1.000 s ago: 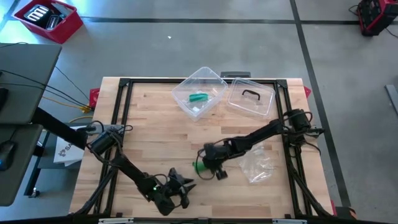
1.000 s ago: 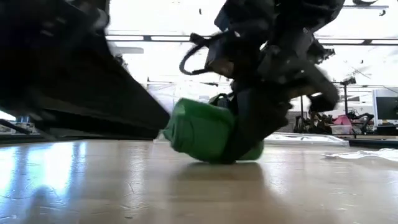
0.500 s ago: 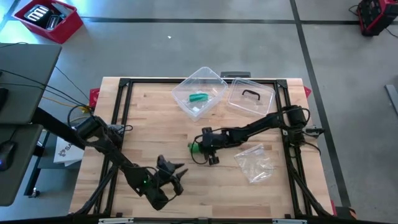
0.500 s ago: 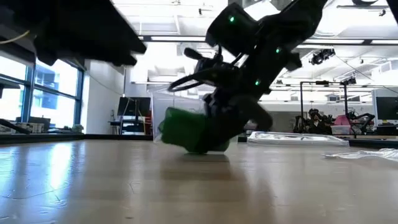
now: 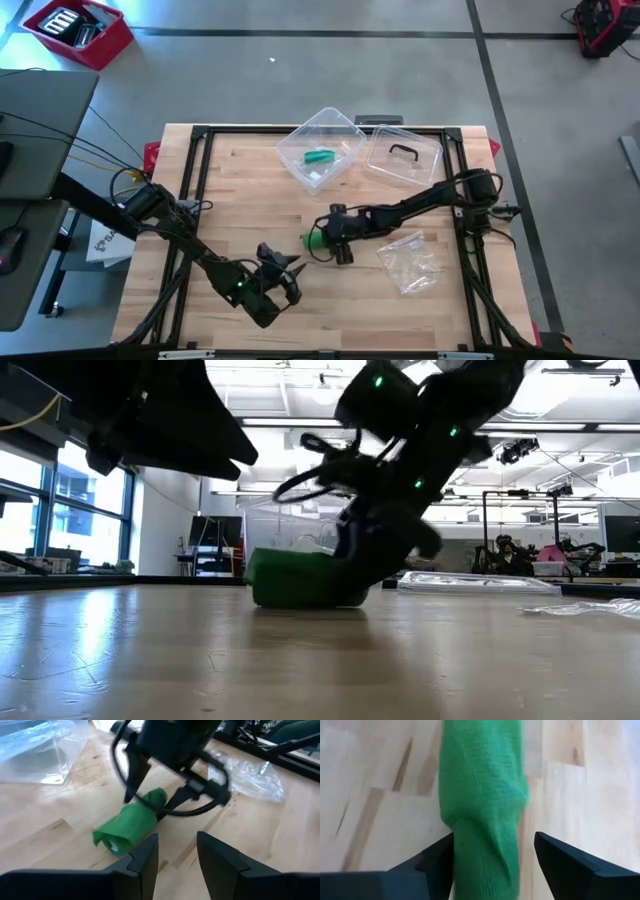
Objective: Roll bandage
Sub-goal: Roll the green bandage, then open the transparent zip bag
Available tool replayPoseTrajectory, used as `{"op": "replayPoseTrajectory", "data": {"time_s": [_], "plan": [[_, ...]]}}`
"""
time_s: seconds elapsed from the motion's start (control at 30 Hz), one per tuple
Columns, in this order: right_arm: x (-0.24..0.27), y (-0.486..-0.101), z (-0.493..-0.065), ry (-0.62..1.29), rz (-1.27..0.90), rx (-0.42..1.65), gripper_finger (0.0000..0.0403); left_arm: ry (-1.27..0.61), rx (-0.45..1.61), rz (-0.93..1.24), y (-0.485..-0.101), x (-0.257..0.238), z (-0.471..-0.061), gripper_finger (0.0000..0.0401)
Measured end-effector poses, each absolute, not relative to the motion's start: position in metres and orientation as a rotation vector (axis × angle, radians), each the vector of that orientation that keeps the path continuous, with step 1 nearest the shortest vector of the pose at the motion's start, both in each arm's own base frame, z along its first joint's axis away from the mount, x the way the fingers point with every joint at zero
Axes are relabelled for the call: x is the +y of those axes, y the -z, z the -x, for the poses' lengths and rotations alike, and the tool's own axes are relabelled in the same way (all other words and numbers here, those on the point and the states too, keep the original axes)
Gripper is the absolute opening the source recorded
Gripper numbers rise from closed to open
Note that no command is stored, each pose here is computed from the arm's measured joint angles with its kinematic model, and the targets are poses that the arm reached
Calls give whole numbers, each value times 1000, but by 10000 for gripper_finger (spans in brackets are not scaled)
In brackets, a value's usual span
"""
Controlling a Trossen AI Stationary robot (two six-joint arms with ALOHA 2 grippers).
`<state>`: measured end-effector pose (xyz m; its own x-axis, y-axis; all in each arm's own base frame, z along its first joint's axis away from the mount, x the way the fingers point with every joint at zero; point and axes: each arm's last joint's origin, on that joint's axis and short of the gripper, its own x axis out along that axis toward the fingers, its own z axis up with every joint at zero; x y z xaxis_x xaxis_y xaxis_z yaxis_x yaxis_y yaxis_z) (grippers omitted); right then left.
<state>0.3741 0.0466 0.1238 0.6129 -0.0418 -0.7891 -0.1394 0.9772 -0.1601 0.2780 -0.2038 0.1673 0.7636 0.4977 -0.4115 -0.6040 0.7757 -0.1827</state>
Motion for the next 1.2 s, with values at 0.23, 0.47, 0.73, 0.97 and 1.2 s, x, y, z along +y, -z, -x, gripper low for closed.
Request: {"op": "replayPoseTrajectory", "data": {"time_s": [0.23,0.47,0.73,0.97,1.2], "plan": [[47,-160,-354,-39,221,962,253,-613,347,312,-168,-204,-278,126],[60,-190,-294,-289,182,1186,244,-592,339,299,-170,-206,-280,126],[48,-152,-210,-242,-2,1160,203,-522,306,199,-179,-210,-292,126],[43,-117,-197,-141,-32,1046,165,-478,314,204,-184,-199,-308,126],[47,-112,-197,-133,-24,1055,52,-428,299,165,-187,-189,-324,126]]}}
